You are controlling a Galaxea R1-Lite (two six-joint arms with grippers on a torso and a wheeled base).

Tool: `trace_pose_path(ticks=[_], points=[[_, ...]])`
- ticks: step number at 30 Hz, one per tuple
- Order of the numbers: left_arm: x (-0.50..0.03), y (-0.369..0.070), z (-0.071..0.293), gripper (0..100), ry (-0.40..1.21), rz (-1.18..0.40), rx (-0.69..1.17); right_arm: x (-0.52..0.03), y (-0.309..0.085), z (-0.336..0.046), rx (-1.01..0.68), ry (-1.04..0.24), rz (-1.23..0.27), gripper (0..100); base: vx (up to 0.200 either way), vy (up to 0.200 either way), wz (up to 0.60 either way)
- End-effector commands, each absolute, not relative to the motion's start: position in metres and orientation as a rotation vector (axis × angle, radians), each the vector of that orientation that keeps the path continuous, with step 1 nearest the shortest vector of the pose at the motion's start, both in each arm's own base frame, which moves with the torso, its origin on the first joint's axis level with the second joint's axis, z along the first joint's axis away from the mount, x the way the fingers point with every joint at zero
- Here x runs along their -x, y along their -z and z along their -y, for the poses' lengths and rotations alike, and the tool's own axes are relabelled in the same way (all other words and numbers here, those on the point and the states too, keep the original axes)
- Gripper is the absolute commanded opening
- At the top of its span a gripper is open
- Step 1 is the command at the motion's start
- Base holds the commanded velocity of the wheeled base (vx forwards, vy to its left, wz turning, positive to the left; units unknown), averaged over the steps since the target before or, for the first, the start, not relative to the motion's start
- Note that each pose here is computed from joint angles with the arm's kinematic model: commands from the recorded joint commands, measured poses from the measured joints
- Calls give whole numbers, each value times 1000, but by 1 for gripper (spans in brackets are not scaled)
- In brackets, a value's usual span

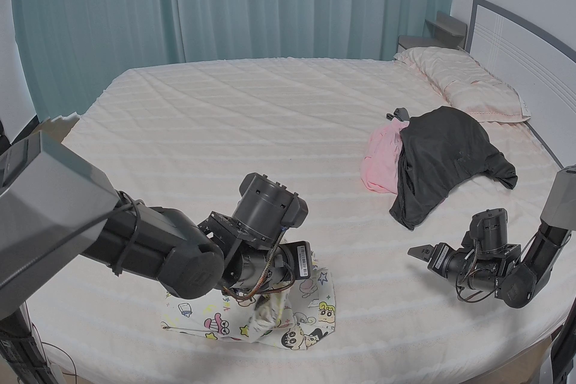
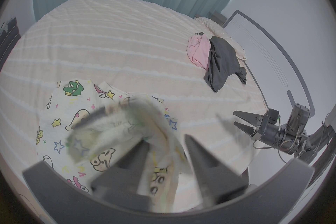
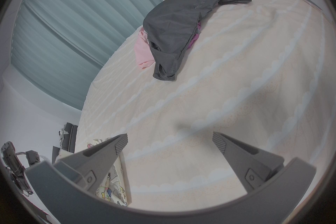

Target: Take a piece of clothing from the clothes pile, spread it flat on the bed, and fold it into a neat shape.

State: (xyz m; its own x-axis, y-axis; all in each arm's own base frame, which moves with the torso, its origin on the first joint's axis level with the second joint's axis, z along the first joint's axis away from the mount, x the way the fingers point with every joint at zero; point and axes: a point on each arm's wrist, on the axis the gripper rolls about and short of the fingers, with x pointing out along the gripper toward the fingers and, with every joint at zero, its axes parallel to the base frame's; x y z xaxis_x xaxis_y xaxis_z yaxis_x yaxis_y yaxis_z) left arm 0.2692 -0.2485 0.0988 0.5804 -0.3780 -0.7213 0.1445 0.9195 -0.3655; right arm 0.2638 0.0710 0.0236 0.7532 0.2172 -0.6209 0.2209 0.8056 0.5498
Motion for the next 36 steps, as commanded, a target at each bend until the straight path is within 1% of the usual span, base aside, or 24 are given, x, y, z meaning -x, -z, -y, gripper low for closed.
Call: trace_pose_path(ticks=[1, 7, 14, 19, 20, 23, 26, 28, 32, 34, 36], points=[[-266, -98, 254, 100, 318, -909, 286, -264, -23, -71, -648, 3, -735, 100, 0, 0, 0], [-262, -102, 257, 100, 317, -908, 326, -264, -22, -72, -647, 3, -738, 100, 0, 0, 0], [-258, -124, 249, 100, 309, -858, 416, -263, -21, -73, -644, 0, -744, 100, 0, 0, 0], [-248, -129, 220, 100, 256, -871, 460, -263, -21, -73, -646, -1, -743, 100, 0, 0, 0], [-245, -126, 208, 100, 233, -886, 460, -263, -22, -73, -646, -3, -742, 100, 0, 0, 0], [-239, -116, 190, 100, 204, -925, 466, -263, -21, -74, -646, -4, -744, 100, 0, 0, 0], [-234, -108, 176, 100, 170, -929, 502, -262, -21, -74, -646, -6, -747, 100, 0, 0, 0], [-229, -99, 164, 100, 150, -931, 582, -260, -19, -75, -643, -6, -757, 100, -200, 0, 0], [-216, -86, 144, 100, 143, -949, 630, -259, -19, -76, -643, -9, -762, 100, -200, 0, 0], [-214, -83, 140, 100, 143, -956, 638, -259, -19, -76, -642, -11, -762, 100, 0, 0, 0], [-215, -76, 125, 100, 102, -962, 682, -258, -18, -78, -641, -16, -768, 100, 0, 0, 0]])
